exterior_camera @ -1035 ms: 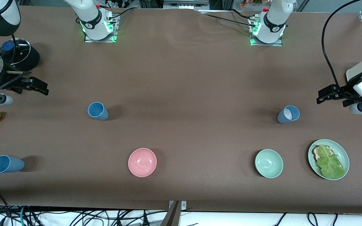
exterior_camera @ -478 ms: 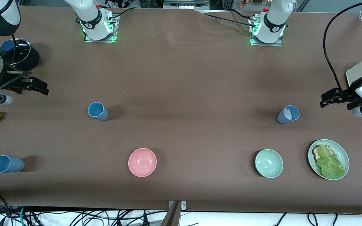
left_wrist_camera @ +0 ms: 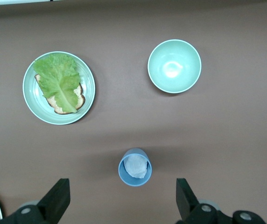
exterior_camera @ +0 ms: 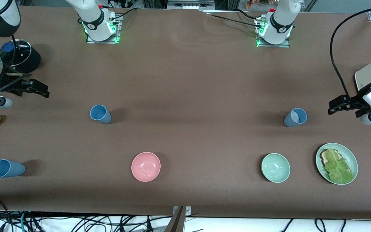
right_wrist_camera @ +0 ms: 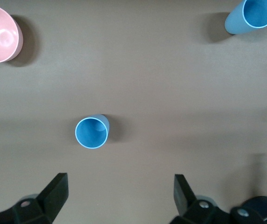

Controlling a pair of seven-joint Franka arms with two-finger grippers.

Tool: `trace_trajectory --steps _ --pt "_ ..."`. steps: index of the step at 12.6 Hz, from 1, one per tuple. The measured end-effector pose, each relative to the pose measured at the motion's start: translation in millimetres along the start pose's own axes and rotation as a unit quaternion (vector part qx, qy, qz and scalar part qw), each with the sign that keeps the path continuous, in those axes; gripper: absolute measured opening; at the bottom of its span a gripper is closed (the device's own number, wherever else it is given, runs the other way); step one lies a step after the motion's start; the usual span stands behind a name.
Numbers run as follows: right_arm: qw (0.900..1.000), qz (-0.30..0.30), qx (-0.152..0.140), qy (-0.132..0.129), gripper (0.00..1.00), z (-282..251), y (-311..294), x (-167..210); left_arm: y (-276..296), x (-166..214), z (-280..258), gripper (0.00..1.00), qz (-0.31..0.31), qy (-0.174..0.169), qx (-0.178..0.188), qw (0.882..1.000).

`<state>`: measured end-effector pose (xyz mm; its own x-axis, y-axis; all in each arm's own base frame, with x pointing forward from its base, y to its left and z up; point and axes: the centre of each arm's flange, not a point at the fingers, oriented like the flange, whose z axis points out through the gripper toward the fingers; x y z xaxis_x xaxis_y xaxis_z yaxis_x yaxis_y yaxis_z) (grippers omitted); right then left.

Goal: Stack blue cups with both arms
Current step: 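Reach the left gripper down toward the blue cup holding tissue, then close the left gripper on its cup while the right gripper reaches another cup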

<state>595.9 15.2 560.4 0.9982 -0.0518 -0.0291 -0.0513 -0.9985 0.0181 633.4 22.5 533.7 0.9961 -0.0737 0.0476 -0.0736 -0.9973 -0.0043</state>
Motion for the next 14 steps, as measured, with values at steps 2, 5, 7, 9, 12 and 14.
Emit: trace_trajectory --steps 2,5,7,9,12,14 --pt "1.000 0.003 0.000 0.002 1.00 0 3 1 0 7 8 1.00 0.001 0.010 0.002 1.000" --pt "1.000 0.003 0.000 0.002 1.00 0 3 1 1 9 8 1.00 0.001 0.014 0.002 1.000" --pt "1.000 0.003 0.000 0.002 1.00 0 3 1 5 9 9 1.00 0.005 0.013 0.002 1.000" --pt "1.000 0.003 0.000 0.002 1.00 0 4 1 7 10 14 1.00 0.007 0.009 0.001 1.000" --pt "1.000 0.010 -0.002 -0.003 1.00 6 11 3 6 11 16 1.00 0.006 0.008 0.001 1.000" --pt "1.000 0.010 -0.006 -0.026 1.00 45 9 19 5 11 15 1.00 0.005 0.009 0.001 1.000"
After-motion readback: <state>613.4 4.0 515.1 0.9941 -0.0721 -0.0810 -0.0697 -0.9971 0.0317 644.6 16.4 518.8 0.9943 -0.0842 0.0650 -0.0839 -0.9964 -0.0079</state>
